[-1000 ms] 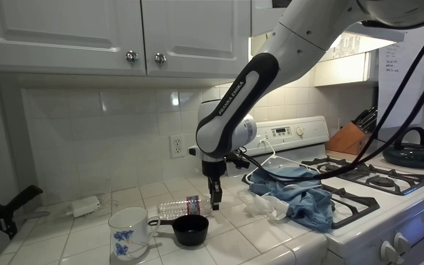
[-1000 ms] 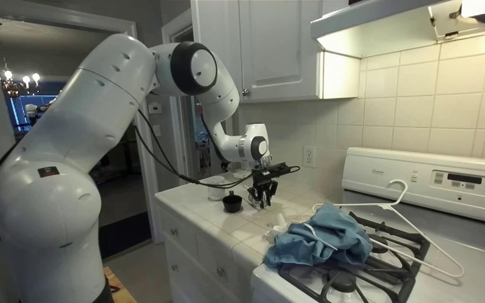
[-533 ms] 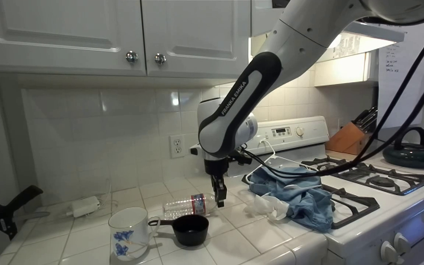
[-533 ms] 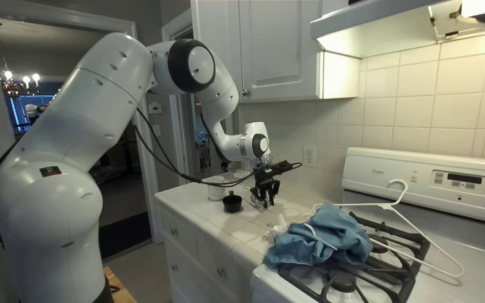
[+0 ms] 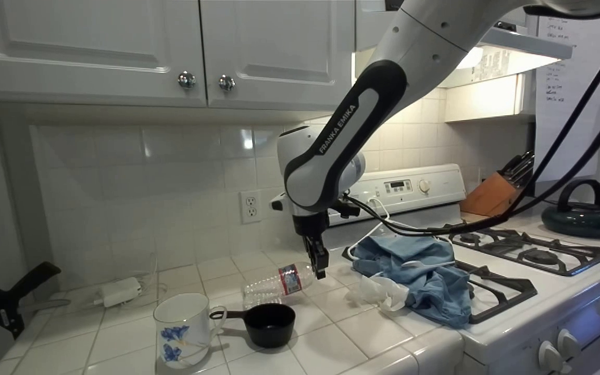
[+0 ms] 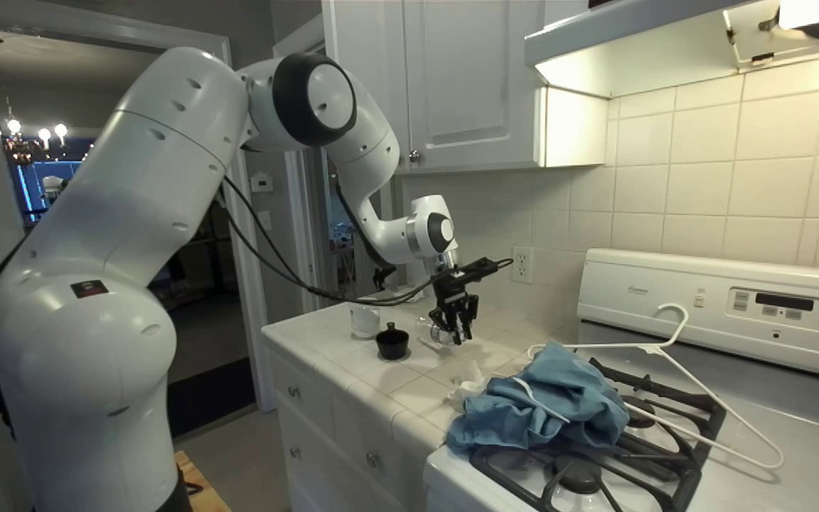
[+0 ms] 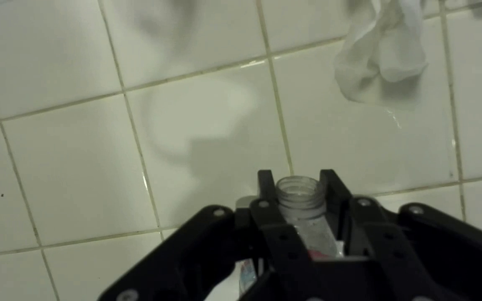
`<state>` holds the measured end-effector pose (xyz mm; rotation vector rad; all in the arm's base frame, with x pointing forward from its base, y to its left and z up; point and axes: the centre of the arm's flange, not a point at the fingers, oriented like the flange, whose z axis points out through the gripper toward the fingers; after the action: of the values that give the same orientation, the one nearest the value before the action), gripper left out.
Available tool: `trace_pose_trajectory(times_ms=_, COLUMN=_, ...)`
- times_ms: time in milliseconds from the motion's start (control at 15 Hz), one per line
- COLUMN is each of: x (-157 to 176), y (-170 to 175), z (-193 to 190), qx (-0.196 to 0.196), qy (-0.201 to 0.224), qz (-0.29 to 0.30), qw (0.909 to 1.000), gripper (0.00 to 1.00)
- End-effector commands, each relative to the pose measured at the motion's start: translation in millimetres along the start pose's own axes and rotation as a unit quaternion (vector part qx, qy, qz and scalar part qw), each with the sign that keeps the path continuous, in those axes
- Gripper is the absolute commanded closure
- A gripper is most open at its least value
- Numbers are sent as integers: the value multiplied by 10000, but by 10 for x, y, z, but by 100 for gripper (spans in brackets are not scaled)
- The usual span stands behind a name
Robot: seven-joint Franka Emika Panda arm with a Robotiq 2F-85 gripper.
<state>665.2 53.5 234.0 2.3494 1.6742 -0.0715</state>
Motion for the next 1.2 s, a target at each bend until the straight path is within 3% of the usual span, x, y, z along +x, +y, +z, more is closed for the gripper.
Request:
trace_pose_trajectory(times_ms=0, x=-32, y=-30, z=-200, qx=-160, qy=-307, qz=-85, qw=9994, gripper=92)
trace_pose_trajectory(times_ms=600, x=-175, y=70, z=-569, qx=-450, qy=-1142, qz=-653, qw=9903, gripper=92)
trace_pose_trajectory(times_ms=867, x=-138, y=88, z=-734, qx=-609, qy=-1722, qz=-1044, qw=9776, gripper=92)
trace_pose_trajectory(times_ms=1133, x=-75, y=159, z=-978, qx=-924, qy=-2342, qz=-1418, qw=9573, gripper=92)
